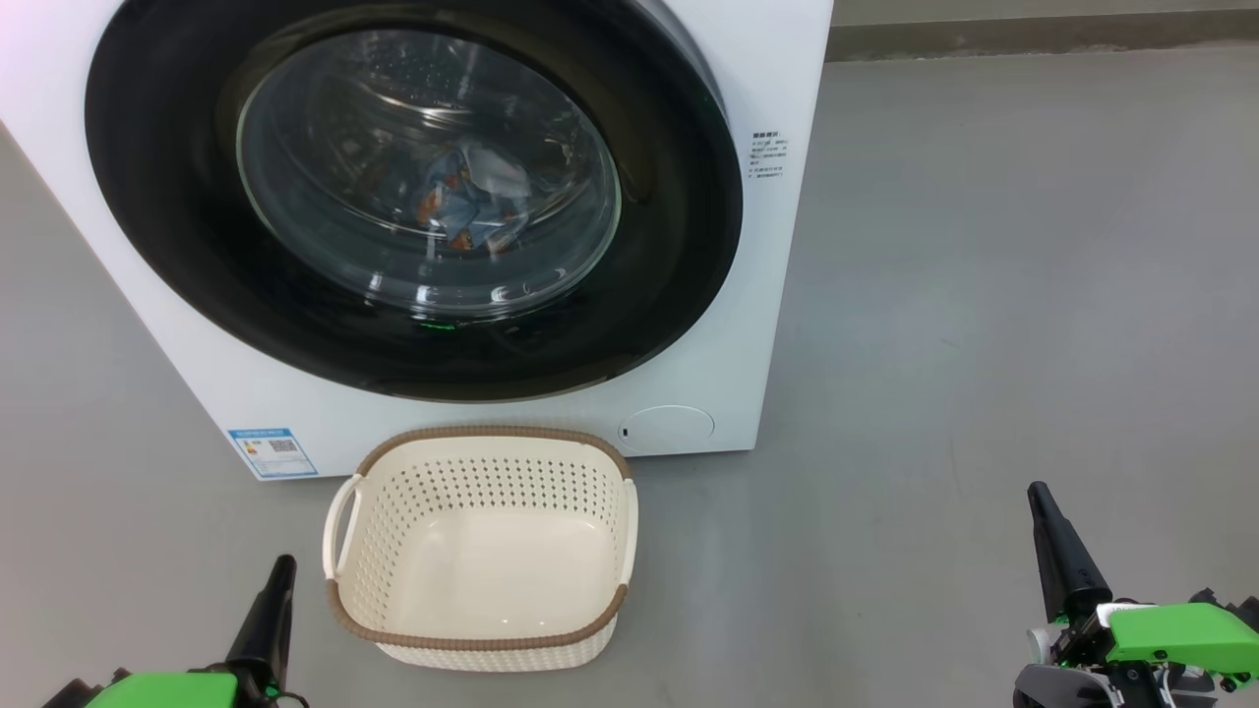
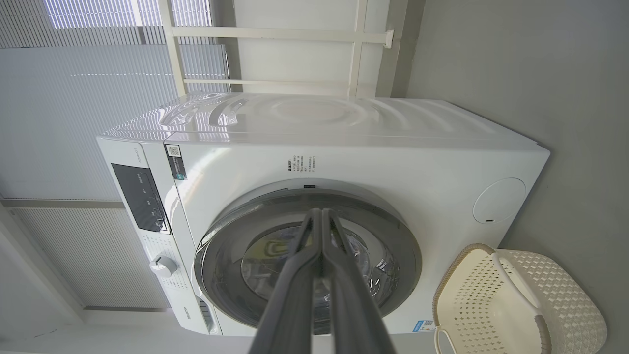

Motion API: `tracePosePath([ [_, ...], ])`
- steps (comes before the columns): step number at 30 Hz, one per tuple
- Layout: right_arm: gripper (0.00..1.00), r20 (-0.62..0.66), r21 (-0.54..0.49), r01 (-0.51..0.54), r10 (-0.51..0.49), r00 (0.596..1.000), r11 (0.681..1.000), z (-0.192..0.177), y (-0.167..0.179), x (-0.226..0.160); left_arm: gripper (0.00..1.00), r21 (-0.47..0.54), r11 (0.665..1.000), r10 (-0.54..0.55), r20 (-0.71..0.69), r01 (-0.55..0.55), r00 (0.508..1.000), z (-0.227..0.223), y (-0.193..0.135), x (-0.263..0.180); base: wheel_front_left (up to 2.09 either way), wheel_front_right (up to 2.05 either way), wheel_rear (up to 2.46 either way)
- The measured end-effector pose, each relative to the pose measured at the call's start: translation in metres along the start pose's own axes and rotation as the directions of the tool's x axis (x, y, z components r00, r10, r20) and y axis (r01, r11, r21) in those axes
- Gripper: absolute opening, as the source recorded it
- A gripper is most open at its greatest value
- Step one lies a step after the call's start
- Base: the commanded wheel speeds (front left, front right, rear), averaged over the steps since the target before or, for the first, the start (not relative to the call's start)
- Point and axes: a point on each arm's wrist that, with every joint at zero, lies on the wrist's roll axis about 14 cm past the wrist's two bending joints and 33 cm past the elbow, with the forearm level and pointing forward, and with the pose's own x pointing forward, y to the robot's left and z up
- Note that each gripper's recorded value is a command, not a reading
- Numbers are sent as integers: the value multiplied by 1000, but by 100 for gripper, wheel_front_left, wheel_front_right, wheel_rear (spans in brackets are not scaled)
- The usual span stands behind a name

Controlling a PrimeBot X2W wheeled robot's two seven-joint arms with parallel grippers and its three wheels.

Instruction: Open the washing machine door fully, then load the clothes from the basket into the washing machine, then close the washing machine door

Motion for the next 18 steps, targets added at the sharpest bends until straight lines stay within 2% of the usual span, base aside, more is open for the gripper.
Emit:
tracePosePath([
  [18, 0, 0, 0, 0, 0, 1000, 1000, 0, 0, 0, 0, 0, 1000, 0, 0, 0, 1000, 0, 0, 0, 0, 0, 0],
])
